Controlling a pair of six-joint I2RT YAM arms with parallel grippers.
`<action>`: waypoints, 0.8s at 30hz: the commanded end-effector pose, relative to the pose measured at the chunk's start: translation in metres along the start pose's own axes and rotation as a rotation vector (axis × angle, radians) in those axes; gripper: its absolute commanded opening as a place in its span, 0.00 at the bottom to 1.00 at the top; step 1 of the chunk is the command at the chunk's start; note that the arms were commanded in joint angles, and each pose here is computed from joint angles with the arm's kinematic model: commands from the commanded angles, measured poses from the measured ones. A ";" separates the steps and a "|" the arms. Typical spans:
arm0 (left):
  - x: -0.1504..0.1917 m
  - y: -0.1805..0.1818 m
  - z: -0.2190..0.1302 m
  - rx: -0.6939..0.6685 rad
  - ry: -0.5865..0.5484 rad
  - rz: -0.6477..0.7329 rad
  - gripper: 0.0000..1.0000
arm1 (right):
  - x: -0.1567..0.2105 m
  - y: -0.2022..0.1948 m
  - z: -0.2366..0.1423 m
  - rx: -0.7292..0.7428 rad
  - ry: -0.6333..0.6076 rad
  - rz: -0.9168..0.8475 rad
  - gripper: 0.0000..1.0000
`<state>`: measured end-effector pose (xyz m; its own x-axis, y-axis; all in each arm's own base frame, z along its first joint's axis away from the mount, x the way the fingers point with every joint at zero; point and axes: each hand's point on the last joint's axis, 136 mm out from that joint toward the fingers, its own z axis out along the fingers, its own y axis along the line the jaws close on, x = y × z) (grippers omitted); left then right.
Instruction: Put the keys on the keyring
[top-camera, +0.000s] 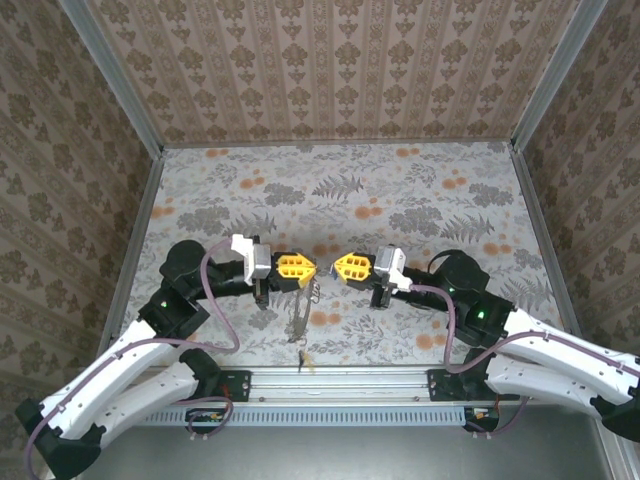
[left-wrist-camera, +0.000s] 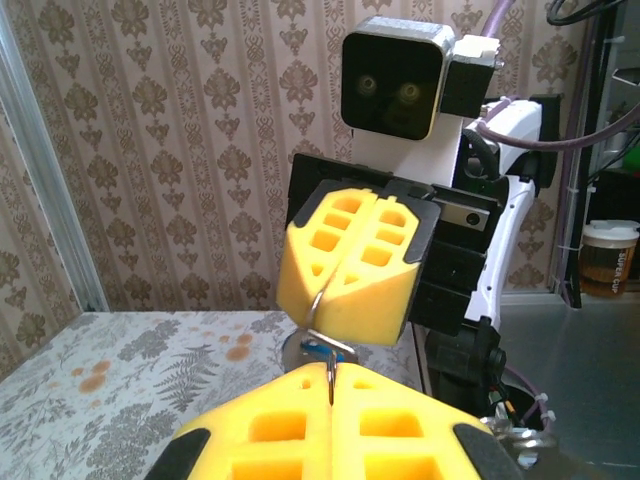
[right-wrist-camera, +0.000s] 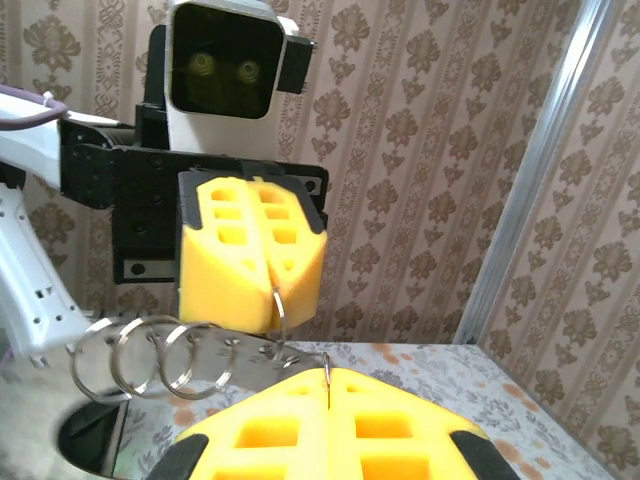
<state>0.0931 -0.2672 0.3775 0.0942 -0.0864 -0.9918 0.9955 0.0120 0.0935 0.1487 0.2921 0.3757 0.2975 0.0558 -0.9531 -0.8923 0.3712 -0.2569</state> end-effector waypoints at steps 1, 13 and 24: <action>-0.022 -0.002 -0.004 -0.014 -0.064 0.043 0.00 | -0.012 -0.008 0.002 0.063 -0.045 -0.052 0.00; -0.017 0.010 -0.001 -0.075 -0.041 0.049 0.00 | -0.004 0.003 0.011 0.034 -0.021 -0.079 0.00; -0.019 0.008 -0.001 -0.064 -0.034 0.055 0.00 | -0.003 0.002 0.012 0.038 0.000 -0.071 0.00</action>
<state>0.1058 -0.2680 0.3756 0.0874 -0.0755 -0.9933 0.9930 0.0859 0.0808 0.1493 0.3045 0.3708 0.3453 0.0221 -0.9382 -0.8666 0.3913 -0.3097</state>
